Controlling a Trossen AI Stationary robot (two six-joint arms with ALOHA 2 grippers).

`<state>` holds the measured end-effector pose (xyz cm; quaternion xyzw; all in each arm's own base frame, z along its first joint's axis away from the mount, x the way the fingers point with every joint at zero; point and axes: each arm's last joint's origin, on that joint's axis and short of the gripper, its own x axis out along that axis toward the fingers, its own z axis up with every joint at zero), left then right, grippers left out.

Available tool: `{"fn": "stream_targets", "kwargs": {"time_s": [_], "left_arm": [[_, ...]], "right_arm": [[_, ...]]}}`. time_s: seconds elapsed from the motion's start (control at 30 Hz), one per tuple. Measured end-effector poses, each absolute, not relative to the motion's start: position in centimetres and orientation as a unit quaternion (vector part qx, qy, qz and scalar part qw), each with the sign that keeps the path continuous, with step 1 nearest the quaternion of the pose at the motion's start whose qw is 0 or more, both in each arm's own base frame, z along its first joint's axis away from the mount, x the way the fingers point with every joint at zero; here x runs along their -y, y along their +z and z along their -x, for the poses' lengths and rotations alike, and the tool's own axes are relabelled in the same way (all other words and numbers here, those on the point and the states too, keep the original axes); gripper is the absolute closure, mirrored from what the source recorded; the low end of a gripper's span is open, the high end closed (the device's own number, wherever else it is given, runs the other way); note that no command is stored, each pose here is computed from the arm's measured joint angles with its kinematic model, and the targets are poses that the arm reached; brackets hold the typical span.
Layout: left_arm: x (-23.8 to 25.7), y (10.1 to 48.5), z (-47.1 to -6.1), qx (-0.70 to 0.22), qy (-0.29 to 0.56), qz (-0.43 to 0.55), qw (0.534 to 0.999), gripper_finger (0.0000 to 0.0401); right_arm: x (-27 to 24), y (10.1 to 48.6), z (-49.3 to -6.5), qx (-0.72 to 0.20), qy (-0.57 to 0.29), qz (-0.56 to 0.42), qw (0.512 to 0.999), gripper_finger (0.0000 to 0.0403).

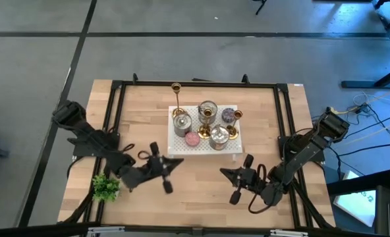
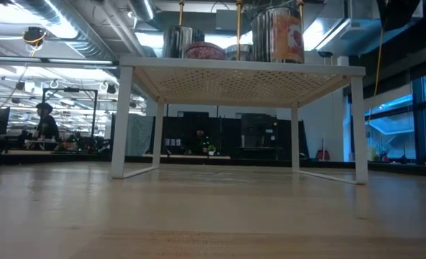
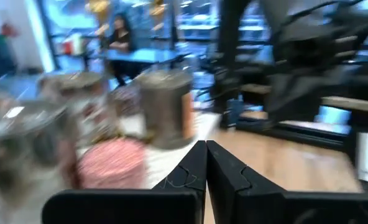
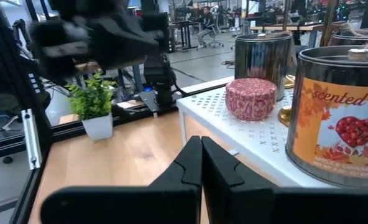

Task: Pick & Place candle stick holders
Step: Return to Home Position

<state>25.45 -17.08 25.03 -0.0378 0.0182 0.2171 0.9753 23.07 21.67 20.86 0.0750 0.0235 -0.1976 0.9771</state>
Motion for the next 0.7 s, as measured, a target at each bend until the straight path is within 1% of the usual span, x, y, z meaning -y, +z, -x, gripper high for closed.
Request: {"fn": "stream_targets", "kwargs": {"time_s": [0.1,0.17,0.33,0.43,0.6,0.7], "left_arm": [[18.9,26.7,-24.8,-0.008,0.182,0.021,0.983,0.0399],[19.8,27.2,-24.3,-0.006,0.164,0.013,0.986,0.0399],[21.3,27.6,-23.2,-0.005,0.135,-0.003,0.991,0.0399],[21.7,27.6,-22.8,-0.006,0.127,-0.003,0.992,0.0399],[22.0,27.6,-22.5,-0.006,0.121,-0.003,0.993,0.0399],[22.1,27.6,-22.4,-0.006,0.12,0.003,0.993,0.04]], "right_arm": [[-21.8,20.9,-22.9,-0.024,-0.191,-0.069,0.979,0.0403],[-22.0,21.1,-23.0,-0.026,-0.169,-0.065,0.983,0.0403],[-22.8,21.8,-23.2,-0.031,-0.039,-0.025,0.998,0.0403],[-23.0,22.5,-22.8,-0.031,0.02,-0.003,0.999,0.0403],[-23.3,24.7,-20.5,-0.024,0.064,0.011,0.998,0.0403],[-23.3,26.0,-18.7,-0.024,0.06,0.017,0.998,0.0403]]}}
